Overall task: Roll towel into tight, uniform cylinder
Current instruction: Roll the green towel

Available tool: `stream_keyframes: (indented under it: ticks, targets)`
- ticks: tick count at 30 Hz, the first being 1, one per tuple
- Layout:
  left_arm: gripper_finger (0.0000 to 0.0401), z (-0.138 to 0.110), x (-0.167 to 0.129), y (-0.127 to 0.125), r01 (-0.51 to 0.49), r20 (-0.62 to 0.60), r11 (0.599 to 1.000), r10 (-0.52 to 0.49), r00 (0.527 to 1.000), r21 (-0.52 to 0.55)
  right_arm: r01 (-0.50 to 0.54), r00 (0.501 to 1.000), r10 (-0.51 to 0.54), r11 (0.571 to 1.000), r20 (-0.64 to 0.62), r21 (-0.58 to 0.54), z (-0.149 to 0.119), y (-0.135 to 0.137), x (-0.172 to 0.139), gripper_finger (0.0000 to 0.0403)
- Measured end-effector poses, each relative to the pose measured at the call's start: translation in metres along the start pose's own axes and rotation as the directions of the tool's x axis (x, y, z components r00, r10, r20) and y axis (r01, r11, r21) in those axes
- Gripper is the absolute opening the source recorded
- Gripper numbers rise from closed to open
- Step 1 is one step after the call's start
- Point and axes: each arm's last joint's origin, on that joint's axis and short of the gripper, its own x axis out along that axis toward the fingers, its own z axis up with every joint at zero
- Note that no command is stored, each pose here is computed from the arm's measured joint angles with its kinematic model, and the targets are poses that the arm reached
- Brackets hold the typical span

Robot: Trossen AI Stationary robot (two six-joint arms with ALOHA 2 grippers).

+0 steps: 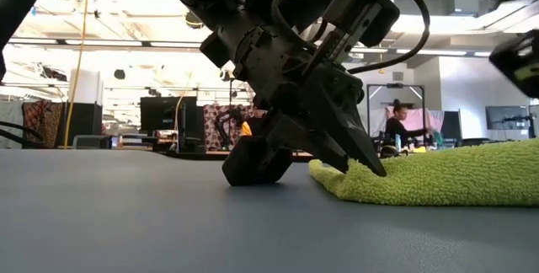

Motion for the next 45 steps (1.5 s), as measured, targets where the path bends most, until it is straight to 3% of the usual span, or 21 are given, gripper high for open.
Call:
stream_keyframes:
  ticks: [10, 21, 45]
  targets:
    - [0.0, 0.0, 0.0, 0.0, 0.005, -0.012, 1.0, -0.005, 1.0, -0.001, 0.048, 0.997, -0.047, 0.999, -0.054, 0.025, -0.012, -0.003, 0.018, 0.0216]
    - [0.0, 0.0, 0.0, 0.0, 0.005, -0.013, 1.0, -0.005, 1.0, -0.004, 0.103, 0.994, -0.102, 0.995, -0.027, 0.019, -0.011, -0.005, 0.018, 0.0216]
    - [0.0003, -0.001, 0.0, 0.0, 0.005, -0.011, 1.0, -0.004, 1.0, 0.011, 0.23, 0.965, -0.222, 0.972, -0.138, 0.046, -0.017, -0.027, 0.02, 0.0211]
